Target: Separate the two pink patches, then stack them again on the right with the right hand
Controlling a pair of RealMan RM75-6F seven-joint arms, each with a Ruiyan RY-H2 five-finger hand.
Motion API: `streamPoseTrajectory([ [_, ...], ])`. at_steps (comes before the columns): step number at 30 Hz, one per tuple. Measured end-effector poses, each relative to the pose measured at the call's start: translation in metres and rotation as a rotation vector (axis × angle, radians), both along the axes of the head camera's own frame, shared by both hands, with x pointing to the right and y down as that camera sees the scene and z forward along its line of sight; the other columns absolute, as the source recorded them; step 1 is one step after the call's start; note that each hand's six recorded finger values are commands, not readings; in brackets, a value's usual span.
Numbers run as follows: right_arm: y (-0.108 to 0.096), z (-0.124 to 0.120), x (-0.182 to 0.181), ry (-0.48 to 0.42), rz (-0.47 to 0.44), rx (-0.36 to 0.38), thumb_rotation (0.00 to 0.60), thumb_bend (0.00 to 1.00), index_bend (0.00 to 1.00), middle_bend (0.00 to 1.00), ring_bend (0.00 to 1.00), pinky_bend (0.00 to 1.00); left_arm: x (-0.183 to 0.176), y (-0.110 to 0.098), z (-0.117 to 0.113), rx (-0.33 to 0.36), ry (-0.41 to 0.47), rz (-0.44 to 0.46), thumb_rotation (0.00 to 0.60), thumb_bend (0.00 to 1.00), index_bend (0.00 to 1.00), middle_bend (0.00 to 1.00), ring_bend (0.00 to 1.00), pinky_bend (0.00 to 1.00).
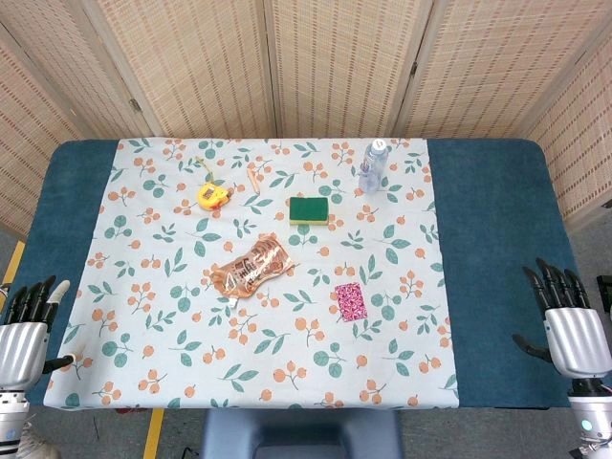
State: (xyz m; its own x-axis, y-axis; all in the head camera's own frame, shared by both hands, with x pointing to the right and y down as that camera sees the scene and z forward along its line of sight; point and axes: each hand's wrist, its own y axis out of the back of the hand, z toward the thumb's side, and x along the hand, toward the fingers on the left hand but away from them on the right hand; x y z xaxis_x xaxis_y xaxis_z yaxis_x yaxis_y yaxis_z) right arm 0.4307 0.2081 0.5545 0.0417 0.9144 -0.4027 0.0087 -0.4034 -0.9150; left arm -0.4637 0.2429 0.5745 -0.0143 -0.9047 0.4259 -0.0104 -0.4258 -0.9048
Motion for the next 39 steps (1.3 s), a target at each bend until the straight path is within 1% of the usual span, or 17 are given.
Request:
streamPoseTrajectory([
  [11,0.001,0.001,-0.002,-0.005,-0.003,-0.005,0.6,0.15,0.04,0.0,0.0,0.0,-0.001,0.0,-0.002,0.015,0.008,-0.004,0.6,0.22,0.09,0.04,0.04,0.0],
  [25,0.001,0.001,-0.008,-0.023,-0.019,-0.011,0.6,0.15,0.06,0.01,0.0,0.0,-0.004,0.003,-0.003,0.015,0.014,-0.011,0.6,0.22,0.09,0.04,0.05,0.0],
  [28,-0.001,0.005,-0.016,-0.041,-0.033,-0.019,0.6,0.15,0.08,0.02,0.0,0.0,-0.003,0.003,-0.002,0.014,0.017,-0.009,0.6,0.22,0.1,0.04,0.05,0.0],
  [34,-0.007,0.014,-0.042,-0.126,-0.058,-0.057,0.6,0.15,0.13,0.02,0.0,0.0,-0.003,0.003,0.0,0.013,0.023,-0.008,0.6,0.22,0.1,0.04,0.06,0.0],
  [36,-0.01,0.02,-0.052,-0.149,-0.077,-0.081,0.6,0.15,0.15,0.02,0.0,0.0,-0.004,0.004,0.0,0.013,0.026,-0.011,0.6,0.22,0.1,0.04,0.06,0.0],
  [39,-0.015,0.033,-0.071,-0.184,-0.103,-0.127,0.6,0.14,0.21,0.01,0.0,0.0,-0.007,0.007,0.001,0.01,0.028,-0.019,0.6,0.22,0.11,0.04,0.06,0.0],
])
